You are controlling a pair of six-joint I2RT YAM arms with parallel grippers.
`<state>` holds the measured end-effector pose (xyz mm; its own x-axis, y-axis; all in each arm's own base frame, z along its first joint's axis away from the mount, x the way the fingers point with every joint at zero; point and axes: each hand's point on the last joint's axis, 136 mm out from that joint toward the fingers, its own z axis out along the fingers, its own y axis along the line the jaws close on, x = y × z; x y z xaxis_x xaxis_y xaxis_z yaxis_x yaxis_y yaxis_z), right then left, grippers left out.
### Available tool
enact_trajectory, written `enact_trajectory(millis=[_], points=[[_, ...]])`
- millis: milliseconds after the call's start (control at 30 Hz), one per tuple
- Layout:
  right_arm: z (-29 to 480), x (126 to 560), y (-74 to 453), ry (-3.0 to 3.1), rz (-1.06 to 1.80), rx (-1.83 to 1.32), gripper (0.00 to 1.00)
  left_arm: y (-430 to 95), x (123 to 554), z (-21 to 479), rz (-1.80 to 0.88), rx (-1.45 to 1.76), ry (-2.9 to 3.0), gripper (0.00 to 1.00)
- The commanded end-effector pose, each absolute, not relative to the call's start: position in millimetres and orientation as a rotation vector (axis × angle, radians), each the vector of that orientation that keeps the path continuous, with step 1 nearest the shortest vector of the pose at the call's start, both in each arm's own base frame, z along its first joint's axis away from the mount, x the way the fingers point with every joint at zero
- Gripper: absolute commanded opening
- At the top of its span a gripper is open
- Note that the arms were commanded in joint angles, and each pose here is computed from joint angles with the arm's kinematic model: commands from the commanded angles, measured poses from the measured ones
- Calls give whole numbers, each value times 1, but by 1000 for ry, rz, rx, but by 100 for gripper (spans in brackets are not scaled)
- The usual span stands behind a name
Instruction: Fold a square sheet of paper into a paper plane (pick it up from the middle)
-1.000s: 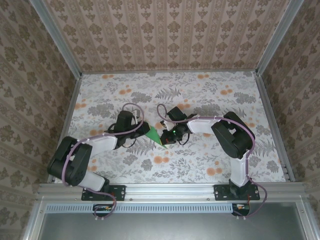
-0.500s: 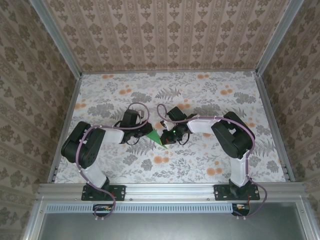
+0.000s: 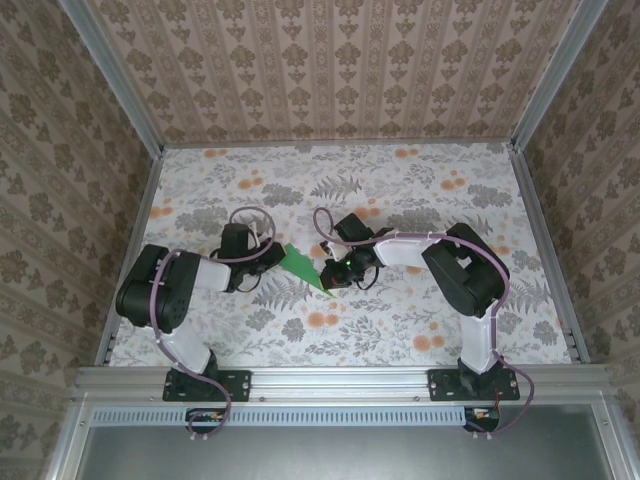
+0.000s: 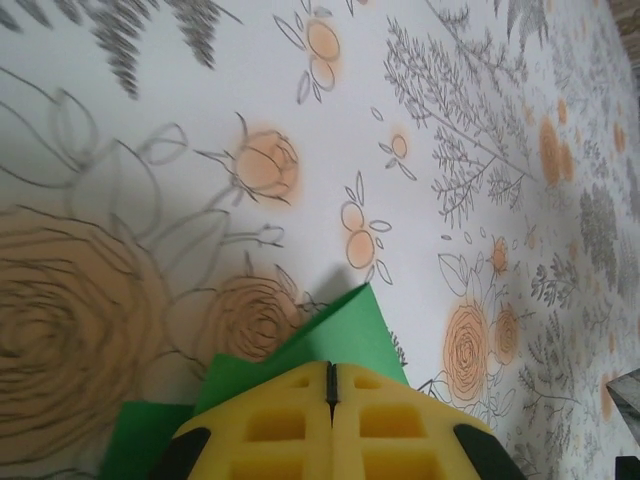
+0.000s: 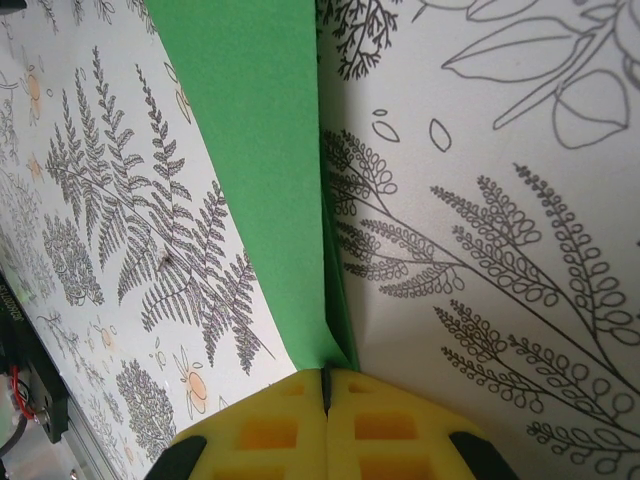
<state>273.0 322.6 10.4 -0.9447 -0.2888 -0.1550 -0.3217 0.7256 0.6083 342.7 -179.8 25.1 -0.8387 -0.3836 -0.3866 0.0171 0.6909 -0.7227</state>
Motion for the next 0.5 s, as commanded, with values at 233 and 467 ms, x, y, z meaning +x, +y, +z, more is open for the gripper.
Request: enact_trajectory(millis=[233, 467], points=[[-6, 262, 299, 3008, 822, -476, 0, -156, 324, -15, -969, -343, 2446, 2], [56, 284, 343, 2814, 927, -604, 0, -156, 316, -27, -978, -334, 2473, 1]])
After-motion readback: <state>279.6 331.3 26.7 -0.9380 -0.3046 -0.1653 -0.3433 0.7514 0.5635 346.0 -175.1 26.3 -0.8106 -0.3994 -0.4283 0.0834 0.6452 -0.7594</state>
